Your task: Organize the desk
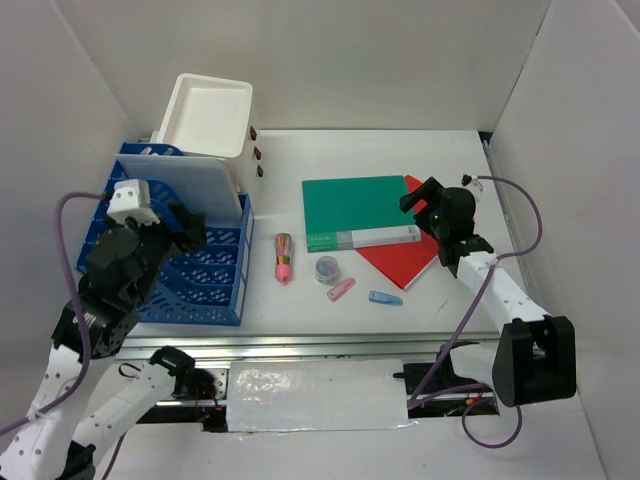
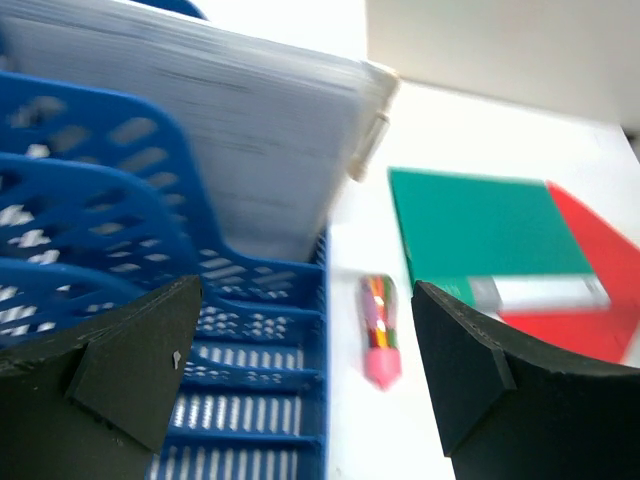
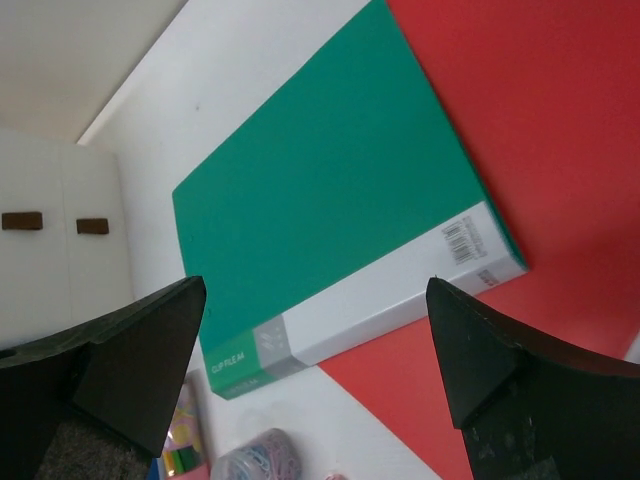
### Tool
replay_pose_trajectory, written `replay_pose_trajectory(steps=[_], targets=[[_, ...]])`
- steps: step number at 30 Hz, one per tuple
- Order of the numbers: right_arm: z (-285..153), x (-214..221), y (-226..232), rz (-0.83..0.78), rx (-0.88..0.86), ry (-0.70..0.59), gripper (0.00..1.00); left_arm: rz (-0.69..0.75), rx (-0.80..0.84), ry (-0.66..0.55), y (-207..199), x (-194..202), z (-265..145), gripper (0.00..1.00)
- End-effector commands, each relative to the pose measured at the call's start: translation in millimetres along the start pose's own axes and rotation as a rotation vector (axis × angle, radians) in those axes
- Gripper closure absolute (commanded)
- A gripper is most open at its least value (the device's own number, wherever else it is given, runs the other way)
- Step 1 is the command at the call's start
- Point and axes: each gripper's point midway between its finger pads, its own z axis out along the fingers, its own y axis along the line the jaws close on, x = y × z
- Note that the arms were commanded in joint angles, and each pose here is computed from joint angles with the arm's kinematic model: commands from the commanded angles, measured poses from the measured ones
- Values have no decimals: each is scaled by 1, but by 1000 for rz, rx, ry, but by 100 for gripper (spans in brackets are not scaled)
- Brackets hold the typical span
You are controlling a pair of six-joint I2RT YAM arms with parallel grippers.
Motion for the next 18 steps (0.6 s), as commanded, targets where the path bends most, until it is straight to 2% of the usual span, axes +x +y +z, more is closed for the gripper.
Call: replay_pose_trajectory(steps=[1,4,7,9,11,13,14,18], targets=[[-9,-18,-8,-9,4,-49,0,-10,161,90,-41,-2,8,0],[-9,-22,-18,-4,9,-38,0,-5,231,180,-63,4,17,1],[-11,-32,-21,-39,-10,-39,0,-14,272,217,-78,8,22,2],[-1,-28,-38,-70,24,43,0,-7,287,242,-87,9,24,2],[3,-19,-32,-69,-39,164,0,3,307,244,-96,1,23,1],[0,-17,-28,-60,-105,198,0,47,317,318,-108,15,26,1],[-2,-18,-26,-69,-118,195,0,67,321,317,-117,10,26,1],[-3,-18,-37,-99,-56,216,0,106,311,379,-130,28,35,1]])
